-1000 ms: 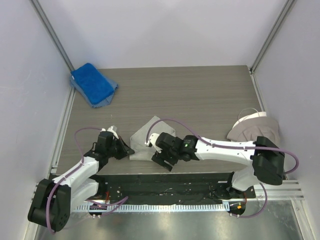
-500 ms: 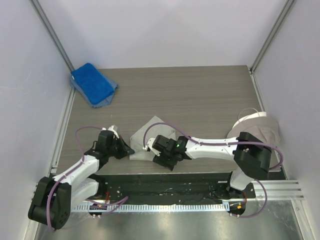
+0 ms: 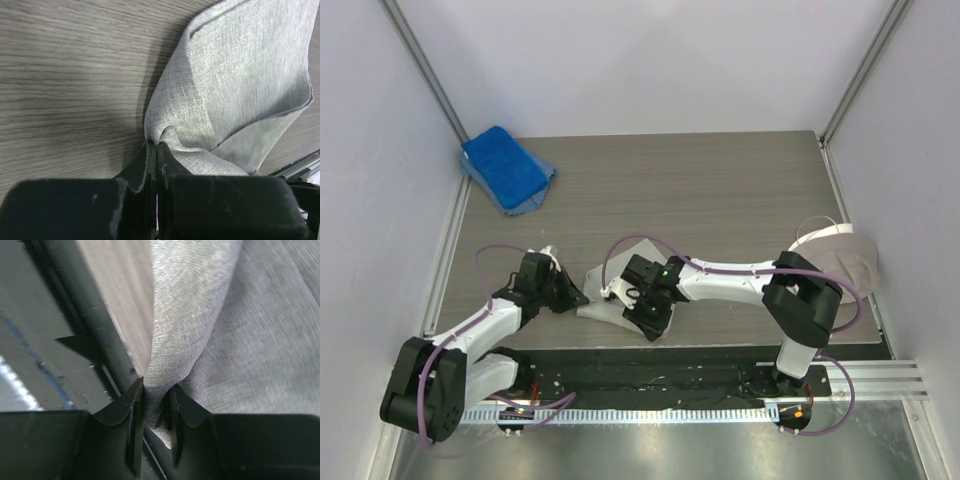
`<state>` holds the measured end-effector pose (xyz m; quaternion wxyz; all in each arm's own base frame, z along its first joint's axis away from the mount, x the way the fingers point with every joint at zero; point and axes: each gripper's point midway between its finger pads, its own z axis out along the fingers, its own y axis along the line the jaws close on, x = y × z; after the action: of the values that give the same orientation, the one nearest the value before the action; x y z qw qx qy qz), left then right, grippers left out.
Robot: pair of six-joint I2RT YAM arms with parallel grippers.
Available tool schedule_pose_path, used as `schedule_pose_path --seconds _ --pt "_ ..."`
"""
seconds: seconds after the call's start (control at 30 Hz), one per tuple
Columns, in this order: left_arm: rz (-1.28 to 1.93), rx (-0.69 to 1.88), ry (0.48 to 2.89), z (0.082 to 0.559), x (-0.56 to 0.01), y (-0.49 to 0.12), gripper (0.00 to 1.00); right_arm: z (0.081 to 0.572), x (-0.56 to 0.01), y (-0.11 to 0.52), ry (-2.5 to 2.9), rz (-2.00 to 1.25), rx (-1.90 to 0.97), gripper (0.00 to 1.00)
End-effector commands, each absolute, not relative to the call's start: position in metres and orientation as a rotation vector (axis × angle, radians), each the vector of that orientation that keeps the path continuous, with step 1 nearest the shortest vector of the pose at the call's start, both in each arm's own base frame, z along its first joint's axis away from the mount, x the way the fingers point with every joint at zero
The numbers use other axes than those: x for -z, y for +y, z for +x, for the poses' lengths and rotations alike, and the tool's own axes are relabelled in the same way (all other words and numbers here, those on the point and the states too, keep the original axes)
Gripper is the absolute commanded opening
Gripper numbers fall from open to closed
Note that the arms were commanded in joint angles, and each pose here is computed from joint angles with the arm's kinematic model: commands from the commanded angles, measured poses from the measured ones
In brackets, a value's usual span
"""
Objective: Fold the napkin, place the utensils inside, and roll it up
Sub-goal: Roll the napkin with the utensil
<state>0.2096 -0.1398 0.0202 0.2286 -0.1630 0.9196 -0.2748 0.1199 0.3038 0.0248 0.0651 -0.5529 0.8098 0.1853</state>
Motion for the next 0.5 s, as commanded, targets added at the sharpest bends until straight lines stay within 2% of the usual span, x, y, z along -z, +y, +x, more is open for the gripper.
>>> schedule_pose_path --seconds 0.0,0.2,0.33,0.43,0.47 --pt "-0.445 0.642 2.598 0.206 -0.009 -0.128 0.0 0.096 -0.03 0.307 2.54 -1.725 -0.861 0.25" --pt "-0.447 0.635 2.633 0.206 -0.004 -0.129 0.0 0.112 -0.024 0.299 2.64 -1.606 -1.043 0.24" --pt "-0.445 0.641 2.654 0.206 -0.002 -0.131 0.0 0.127 -0.02 0.3 2.667 -1.546 -1.031 0.26" --pt "-0.438 0.646 2.664 0.206 -0.001 -0.132 0.0 0.134 -0.026 0.305 2.656 -1.53 -1.01 0.33" --pt "-0.438 0.648 2.664 0.206 -0.001 -0.132 0.0 0.139 -0.034 0.308 2.632 -1.524 -0.992 0.42"
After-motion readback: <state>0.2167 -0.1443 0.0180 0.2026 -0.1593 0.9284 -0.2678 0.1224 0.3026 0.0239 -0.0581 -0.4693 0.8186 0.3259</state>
